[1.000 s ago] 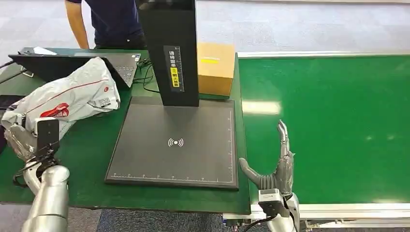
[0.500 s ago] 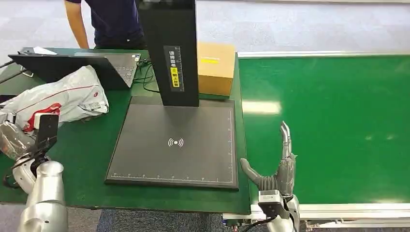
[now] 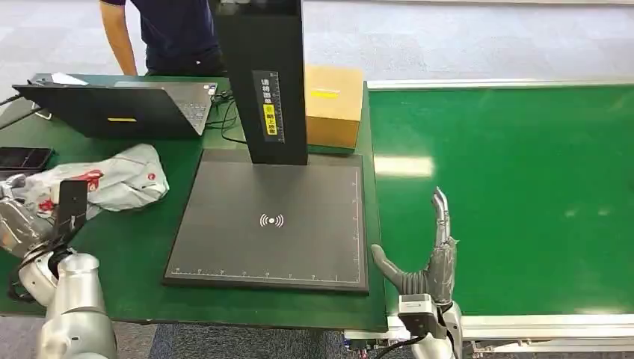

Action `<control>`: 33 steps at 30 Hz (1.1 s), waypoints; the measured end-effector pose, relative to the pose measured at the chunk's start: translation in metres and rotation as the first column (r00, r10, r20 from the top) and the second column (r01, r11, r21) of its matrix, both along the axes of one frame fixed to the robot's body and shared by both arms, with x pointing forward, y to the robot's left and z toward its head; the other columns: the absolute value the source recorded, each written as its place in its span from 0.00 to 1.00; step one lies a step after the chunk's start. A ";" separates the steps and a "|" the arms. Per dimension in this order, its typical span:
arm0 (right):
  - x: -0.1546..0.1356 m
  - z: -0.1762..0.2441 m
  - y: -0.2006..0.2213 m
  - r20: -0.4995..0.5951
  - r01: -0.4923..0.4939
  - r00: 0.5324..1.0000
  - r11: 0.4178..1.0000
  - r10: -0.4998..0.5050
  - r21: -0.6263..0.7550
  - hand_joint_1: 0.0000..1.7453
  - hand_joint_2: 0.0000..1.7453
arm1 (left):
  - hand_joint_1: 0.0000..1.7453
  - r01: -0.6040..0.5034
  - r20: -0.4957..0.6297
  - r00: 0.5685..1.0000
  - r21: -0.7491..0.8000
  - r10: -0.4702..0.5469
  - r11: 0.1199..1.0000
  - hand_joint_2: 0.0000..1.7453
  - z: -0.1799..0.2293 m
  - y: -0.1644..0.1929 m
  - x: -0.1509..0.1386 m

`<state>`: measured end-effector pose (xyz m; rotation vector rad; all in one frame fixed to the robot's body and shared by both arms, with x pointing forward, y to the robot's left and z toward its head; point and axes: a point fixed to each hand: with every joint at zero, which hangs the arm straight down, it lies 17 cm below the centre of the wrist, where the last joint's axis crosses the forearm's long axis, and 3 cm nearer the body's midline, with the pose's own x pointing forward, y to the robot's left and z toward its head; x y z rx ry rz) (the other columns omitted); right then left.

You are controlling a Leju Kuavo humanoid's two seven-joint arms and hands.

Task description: Moved the parcel from conveyor to table for the left to box.

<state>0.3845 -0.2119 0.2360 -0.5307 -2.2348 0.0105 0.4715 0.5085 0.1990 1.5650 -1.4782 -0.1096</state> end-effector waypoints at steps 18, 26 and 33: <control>0.000 0.000 -0.001 0.001 -0.001 1.000 1.000 0.001 0.011 0.00 1.00 | 0.00 0.208 0.154 0.975 -0.393 -0.159 0.896 1.00 -0.032 -0.031 0.023; 0.000 -0.001 0.000 -0.003 -0.017 1.000 1.000 0.017 0.016 0.00 1.00 | 0.00 0.448 0.286 0.888 -0.371 -0.359 0.814 1.00 -0.006 -0.087 0.020; 0.000 -0.003 0.000 -0.008 -0.023 1.000 0.999 0.023 0.025 0.00 1.00 | 0.00 0.632 0.411 0.747 -0.198 -0.522 0.749 1.00 0.045 -0.143 -0.010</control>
